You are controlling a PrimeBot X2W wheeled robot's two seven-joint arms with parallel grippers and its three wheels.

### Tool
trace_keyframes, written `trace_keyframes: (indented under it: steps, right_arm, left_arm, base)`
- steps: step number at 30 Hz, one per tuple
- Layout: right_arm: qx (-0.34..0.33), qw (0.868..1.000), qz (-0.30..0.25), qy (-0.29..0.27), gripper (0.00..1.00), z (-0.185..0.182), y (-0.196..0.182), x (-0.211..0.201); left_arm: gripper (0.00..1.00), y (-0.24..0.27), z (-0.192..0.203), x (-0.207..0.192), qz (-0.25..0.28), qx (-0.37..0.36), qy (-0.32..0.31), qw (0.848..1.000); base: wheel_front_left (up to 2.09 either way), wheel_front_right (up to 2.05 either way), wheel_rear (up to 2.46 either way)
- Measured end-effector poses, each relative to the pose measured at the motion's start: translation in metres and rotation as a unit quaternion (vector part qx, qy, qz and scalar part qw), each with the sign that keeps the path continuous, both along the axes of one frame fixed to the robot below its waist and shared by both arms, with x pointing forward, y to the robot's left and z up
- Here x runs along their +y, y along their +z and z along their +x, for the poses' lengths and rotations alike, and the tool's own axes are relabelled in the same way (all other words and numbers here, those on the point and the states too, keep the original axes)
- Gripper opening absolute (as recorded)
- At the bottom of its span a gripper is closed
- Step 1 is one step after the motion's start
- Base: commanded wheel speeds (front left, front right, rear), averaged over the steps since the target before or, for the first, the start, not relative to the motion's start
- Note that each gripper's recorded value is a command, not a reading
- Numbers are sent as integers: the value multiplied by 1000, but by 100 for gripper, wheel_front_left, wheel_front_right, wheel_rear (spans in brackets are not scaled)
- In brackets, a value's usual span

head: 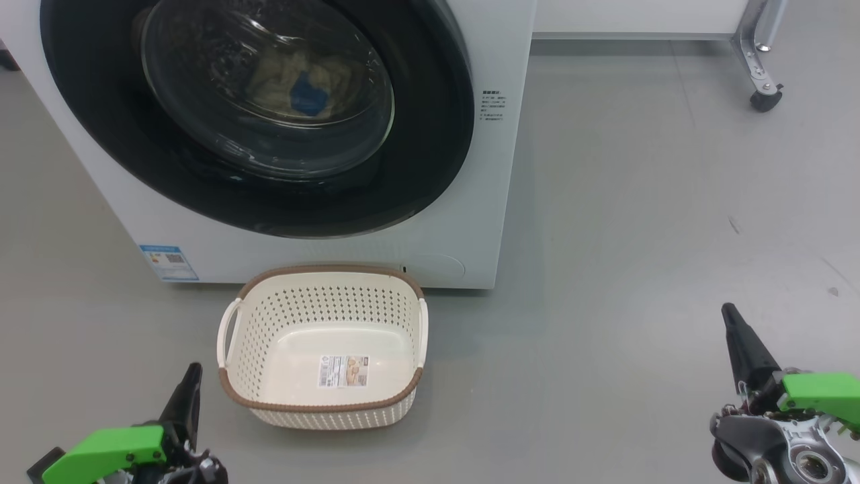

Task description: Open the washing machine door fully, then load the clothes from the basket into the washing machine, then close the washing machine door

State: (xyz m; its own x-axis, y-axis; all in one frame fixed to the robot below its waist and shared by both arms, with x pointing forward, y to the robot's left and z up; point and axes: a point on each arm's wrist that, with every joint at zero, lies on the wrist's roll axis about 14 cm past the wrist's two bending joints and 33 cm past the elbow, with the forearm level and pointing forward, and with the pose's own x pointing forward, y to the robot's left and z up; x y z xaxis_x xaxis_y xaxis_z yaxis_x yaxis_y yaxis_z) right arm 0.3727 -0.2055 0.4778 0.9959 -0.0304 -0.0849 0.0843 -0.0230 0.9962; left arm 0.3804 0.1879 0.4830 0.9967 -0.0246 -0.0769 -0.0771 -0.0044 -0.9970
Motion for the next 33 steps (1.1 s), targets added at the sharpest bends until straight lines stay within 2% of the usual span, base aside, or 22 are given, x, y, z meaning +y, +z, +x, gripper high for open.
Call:
trace_keyframes:
  steps: [33]
  right_arm:
    - [0, 1000, -3, 1, 0, 0, 0, -1]
  left_arm:
    - [0, 0, 0, 0, 0, 0, 0, 1000]
  base:
    - [0, 0, 0]
